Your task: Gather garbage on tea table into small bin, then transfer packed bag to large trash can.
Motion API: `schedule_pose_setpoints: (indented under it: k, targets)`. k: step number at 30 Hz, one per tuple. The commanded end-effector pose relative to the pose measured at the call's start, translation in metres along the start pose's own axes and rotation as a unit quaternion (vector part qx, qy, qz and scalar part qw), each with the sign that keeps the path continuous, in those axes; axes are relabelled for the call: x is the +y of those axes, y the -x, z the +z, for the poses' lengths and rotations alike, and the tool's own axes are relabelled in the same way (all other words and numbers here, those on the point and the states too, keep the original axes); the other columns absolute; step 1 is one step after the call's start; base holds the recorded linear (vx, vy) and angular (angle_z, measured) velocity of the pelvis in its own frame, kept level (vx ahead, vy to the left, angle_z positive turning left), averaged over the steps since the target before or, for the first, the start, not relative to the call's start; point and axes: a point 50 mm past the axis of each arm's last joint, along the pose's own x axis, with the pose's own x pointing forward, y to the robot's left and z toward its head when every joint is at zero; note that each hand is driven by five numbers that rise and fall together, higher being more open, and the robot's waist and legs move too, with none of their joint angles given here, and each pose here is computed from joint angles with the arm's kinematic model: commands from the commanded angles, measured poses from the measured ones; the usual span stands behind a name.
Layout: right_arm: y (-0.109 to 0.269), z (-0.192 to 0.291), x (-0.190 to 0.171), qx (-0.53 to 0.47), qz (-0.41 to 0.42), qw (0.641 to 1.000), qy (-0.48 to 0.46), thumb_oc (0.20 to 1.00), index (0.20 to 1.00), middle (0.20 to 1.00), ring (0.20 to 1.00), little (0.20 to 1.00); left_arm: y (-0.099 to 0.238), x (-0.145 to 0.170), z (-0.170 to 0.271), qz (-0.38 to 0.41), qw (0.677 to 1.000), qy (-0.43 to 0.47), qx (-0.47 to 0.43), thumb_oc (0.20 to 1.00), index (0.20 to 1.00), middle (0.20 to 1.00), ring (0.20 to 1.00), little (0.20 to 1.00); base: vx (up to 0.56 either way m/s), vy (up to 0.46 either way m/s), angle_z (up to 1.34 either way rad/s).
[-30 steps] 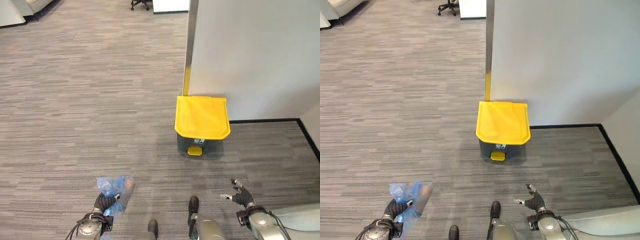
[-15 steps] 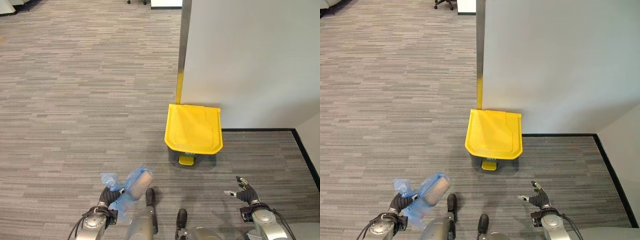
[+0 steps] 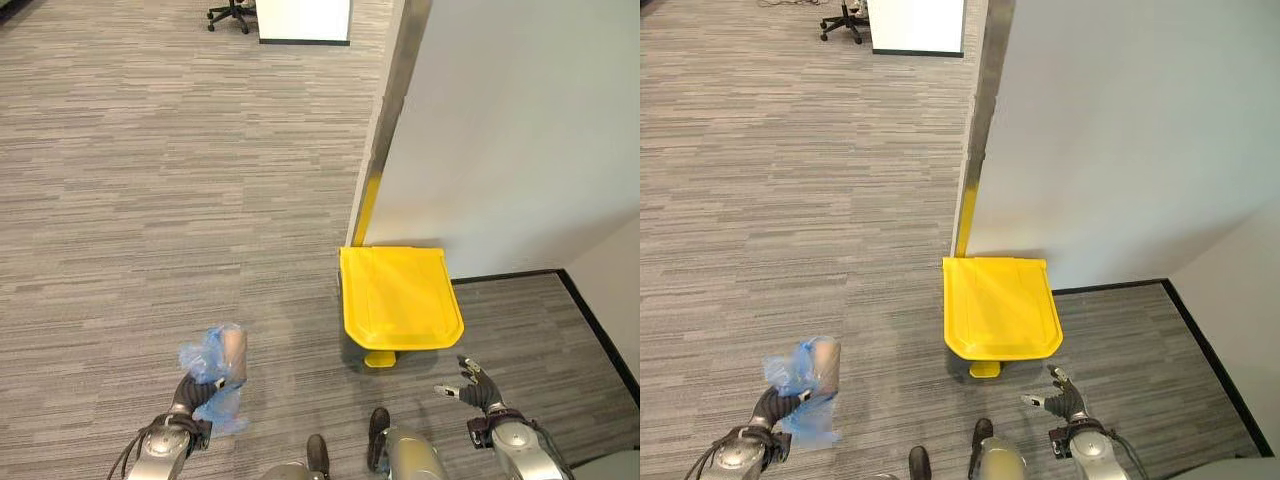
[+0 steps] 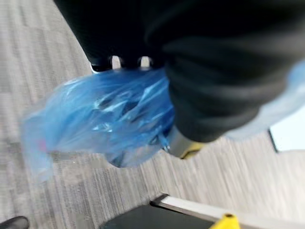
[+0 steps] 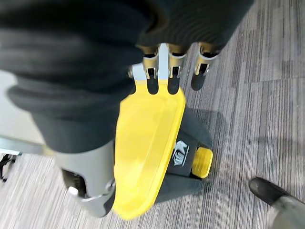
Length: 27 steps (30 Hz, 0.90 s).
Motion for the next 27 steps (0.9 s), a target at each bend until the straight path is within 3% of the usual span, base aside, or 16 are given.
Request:
schedule_pose_setpoints:
  k: [1, 16, 27]
  targets:
    - [-0.002, 0.005, -0.016, -0.016, -0.021, 1.000, 0.008, 1.000, 1.000, 1.000, 1.000, 1.000, -0.002, 0.001, 0.018, 0.002, 0.999, 0.012, -0.048, 0.200, 0.200, 0.200, 0.200, 0.200, 0.09, -0.063, 0.06]
    - [0.001, 0.000, -0.014, -0.006, -0.024, 1.000, -0.001, 1.000, 1.000, 1.000, 1.000, 1.000, 0.000, -0.005, 0.013, -0.002, 0.999, 0.019, -0.038, 0.200, 0.200, 0.200, 0.200, 0.200, 0.02, 0.002, -0.03]
    - [-0.006, 0.022, -0.008, -0.042, -0.021, 0.999, -0.008, 1.000, 1.000, 1.000, 1.000, 1.000, -0.005, 0.008, 0.026, 0.019, 0.998, 0.011, -0.058, 0.200, 0.200, 0.200, 0.200, 0.200, 0.05, 0.109, -0.07]
